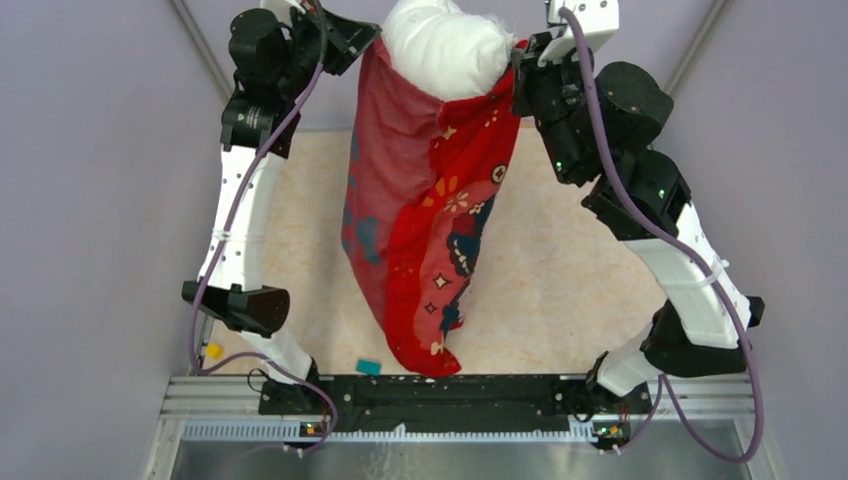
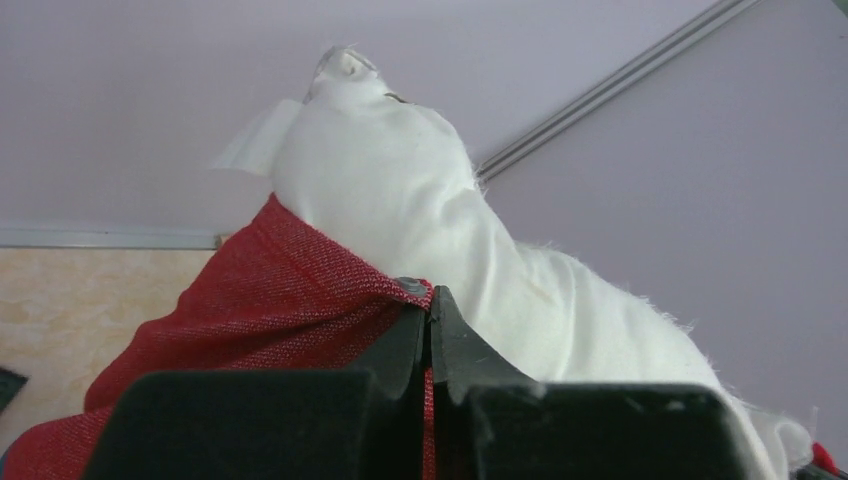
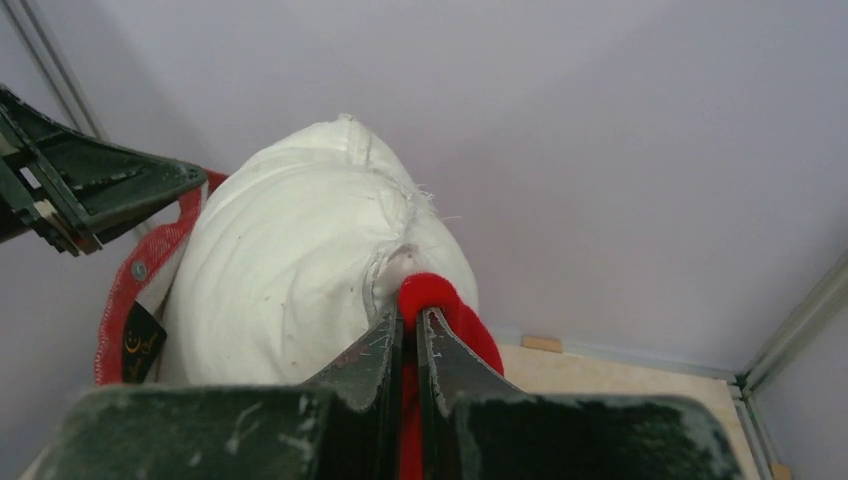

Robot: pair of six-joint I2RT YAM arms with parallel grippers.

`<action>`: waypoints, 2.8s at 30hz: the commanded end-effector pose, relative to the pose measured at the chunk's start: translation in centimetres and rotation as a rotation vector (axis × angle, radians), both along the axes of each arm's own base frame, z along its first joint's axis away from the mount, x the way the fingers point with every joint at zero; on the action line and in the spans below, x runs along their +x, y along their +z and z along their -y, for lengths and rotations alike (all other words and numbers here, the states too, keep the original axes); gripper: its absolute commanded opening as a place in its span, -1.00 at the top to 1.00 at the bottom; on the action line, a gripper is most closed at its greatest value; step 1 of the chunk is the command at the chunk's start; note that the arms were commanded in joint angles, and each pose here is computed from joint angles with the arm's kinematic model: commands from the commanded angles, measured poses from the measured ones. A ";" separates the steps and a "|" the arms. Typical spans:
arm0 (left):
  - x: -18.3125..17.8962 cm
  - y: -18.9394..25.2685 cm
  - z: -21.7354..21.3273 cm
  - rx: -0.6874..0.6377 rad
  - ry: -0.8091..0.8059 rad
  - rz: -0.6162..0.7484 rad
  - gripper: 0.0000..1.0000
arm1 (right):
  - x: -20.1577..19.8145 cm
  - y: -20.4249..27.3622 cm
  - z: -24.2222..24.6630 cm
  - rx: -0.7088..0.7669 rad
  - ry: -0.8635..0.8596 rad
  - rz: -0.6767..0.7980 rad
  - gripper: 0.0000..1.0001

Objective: Put the pillow into the pillowcase

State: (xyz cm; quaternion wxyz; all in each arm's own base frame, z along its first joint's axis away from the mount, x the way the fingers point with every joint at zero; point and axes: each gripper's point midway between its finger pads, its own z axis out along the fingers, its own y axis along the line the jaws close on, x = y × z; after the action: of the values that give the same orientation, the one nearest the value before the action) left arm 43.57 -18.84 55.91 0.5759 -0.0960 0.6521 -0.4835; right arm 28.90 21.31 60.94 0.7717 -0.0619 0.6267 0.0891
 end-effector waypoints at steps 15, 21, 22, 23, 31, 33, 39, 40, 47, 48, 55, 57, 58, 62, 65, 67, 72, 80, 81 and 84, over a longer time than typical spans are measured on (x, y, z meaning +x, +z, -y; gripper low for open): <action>-11.3 16.1 -4.2 -0.181 0.077 0.486 1.00 | -0.9 7.3 1.2 0.238 0.195 0.188 1.00; -10.2 13.0 2.0 -0.159 -0.153 0.396 1.00 | -2.5 10.4 3.6 0.268 0.164 0.291 1.00; -10.3 11.7 3.8 -0.131 -0.184 0.374 1.00 | -2.6 11.0 4.0 0.270 0.149 0.307 1.00; -11.2 10.6 5.5 -0.110 -0.221 0.362 1.00 | -2.6 11.3 4.3 0.271 0.137 0.318 1.00; -7.0 -0.4 4.2 -0.035 -0.165 0.070 1.00 | -1.9 2.7 -1.7 0.178 0.354 0.103 1.00; -6.4 -2.6 2.8 -0.046 -0.137 0.029 1.00 | -2.2 -0.5 -2.4 0.156 0.391 0.022 1.00; -6.8 -4.8 0.2 -0.042 -0.112 -0.002 1.00 | -3.7 -4.4 -3.1 0.102 0.469 -0.119 0.29; -6.9 -5.0 0.0 -0.041 -0.111 -0.007 1.00 | -4.1 -4.1 -2.8 0.108 0.474 -0.127 0.11; -7.6 -4.5 -2.7 -0.048 -0.079 0.003 1.00 | -4.2 -1.4 3.6 0.190 0.232 -0.117 -0.39; -7.7 -4.3 -3.0 -0.052 -0.073 0.004 1.00 | -3.7 -1.3 4.9 0.198 0.160 -0.111 -0.43; -7.8 -3.4 -4.1 -0.051 -0.066 0.004 1.00 | -1.7 -0.9 7.7 0.156 -0.053 -0.097 -0.57; -7.8 -3.4 -4.3 -0.050 -0.063 -0.001 1.00 | -1.3 -0.7 7.8 0.154 -0.064 -0.102 -0.58; -7.8 -3.4 -4.3 -0.051 -0.065 0.001 1.00 | -1.1 -0.7 7.7 0.150 -0.061 -0.105 -0.60; -8.0 -3.2 -4.4 -0.055 -0.071 0.001 1.00 | 1.2 -1.2 7.8 0.148 -0.049 -0.156 -0.64; -8.1 -2.8 -4.7 -0.054 -0.068 0.007 1.00 | 4.9 -5.7 7.5 0.187 0.046 -0.330 -0.58; -8.2 -2.5 -4.7 -0.053 -0.072 0.012 1.00 | 6.2 -7.9 8.0 0.216 0.058 -0.391 -0.53; -8.3 -2.4 -4.9 -0.049 -0.075 0.010 1.00 | 6.8 -11.4 7.5 0.211 0.076 -0.472 -0.54; -8.5 -2.6 -4.9 -0.058 -0.087 0.008 1.00 | 6.4 -18.5 3.7 0.267 0.249 -0.624 -0.48; -8.5 -2.5 -4.8 -0.060 -0.091 0.010 1.00 | 6.2 -18.8 3.1 0.280 0.282 -0.632 -0.44; -8.8 -1.8 -4.7 -0.059 -0.106 0.025 1.00 | 5.9 -18.3 2.2 0.313 0.332 -0.636 -0.14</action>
State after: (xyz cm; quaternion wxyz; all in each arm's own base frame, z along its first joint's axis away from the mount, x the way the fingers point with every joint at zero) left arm 36.21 -14.22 50.39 0.5193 -0.1069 0.6692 -0.5206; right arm 35.84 17.17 39.34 0.4986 0.0000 0.8321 0.2430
